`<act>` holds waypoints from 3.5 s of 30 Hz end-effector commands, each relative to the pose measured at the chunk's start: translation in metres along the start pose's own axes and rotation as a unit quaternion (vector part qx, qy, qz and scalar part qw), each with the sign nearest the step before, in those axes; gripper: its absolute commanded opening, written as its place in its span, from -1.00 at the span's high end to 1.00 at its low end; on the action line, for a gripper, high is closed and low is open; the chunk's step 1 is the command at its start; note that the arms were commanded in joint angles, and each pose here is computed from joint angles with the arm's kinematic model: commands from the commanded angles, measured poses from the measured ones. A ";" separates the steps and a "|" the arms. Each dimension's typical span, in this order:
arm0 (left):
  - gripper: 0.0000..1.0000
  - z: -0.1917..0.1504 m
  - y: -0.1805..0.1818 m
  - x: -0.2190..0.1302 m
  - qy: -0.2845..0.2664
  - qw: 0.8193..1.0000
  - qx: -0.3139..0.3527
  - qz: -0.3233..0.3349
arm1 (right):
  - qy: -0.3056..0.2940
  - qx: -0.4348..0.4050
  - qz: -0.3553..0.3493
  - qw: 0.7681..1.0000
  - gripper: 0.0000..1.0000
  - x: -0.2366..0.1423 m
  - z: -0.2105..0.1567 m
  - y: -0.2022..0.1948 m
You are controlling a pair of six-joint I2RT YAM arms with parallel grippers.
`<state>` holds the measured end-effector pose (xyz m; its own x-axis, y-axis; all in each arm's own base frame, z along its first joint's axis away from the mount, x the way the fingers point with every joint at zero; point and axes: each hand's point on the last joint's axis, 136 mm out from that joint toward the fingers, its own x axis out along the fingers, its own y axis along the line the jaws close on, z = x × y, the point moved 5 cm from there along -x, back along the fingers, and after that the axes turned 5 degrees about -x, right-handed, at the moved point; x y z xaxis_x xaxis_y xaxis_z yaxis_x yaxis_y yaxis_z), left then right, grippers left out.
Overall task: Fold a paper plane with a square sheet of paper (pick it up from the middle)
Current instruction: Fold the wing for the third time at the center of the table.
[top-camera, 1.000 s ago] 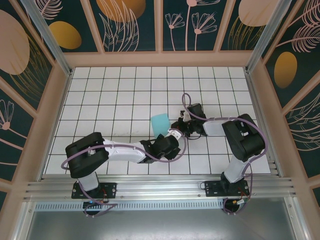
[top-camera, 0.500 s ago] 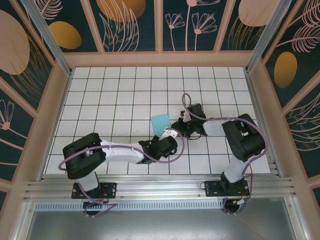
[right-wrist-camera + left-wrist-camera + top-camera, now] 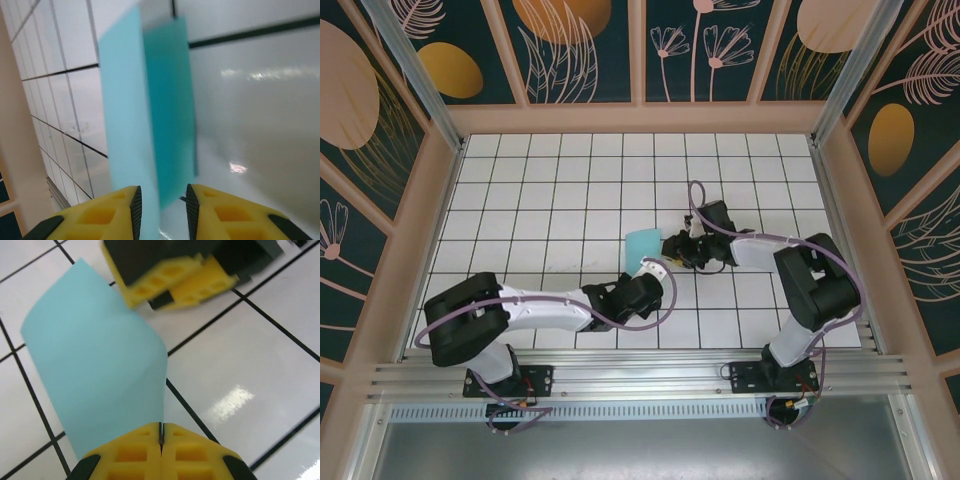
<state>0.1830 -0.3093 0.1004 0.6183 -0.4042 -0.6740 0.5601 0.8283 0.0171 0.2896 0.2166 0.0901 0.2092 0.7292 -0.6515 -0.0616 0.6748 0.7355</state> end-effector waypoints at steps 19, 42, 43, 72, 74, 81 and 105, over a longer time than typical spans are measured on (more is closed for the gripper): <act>1.00 -0.008 0.013 -0.009 0.031 0.984 -0.077 -0.160 | 0.082 -0.088 0.000 0.993 0.71 0.055 0.016 0.027; 1.00 -0.028 0.052 0.020 0.092 0.963 -0.187 -0.174 | 0.109 -0.083 -0.061 0.989 0.71 0.072 -0.002 -0.003; 1.00 -0.029 0.053 0.020 0.091 0.963 -0.190 -0.171 | 0.110 -0.084 -0.062 0.989 0.71 0.072 -0.002 -0.003; 1.00 -0.028 0.069 0.034 0.100 0.972 -0.177 -0.121 | 0.112 -0.077 -0.082 0.987 0.71 0.074 -0.007 -0.013; 1.00 -0.028 0.069 0.034 0.100 0.971 -0.177 -0.123 | 0.112 -0.077 -0.082 0.987 0.72 0.074 -0.008 -0.013; 1.00 -0.031 0.070 0.034 0.104 0.971 -0.183 -0.118 | 0.113 -0.076 -0.083 0.987 0.71 0.074 -0.009 -0.015; 0.97 -0.025 0.072 0.029 0.090 0.969 -0.201 -0.116 | 0.112 -0.073 -0.092 0.987 0.72 0.075 -0.010 -0.019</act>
<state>0.2231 -0.2560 0.0564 0.3394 -0.5584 -0.7570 0.4145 0.8112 -0.4125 0.3116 0.2679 0.0531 0.0474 0.6669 -0.7436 -0.2219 0.7329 0.6431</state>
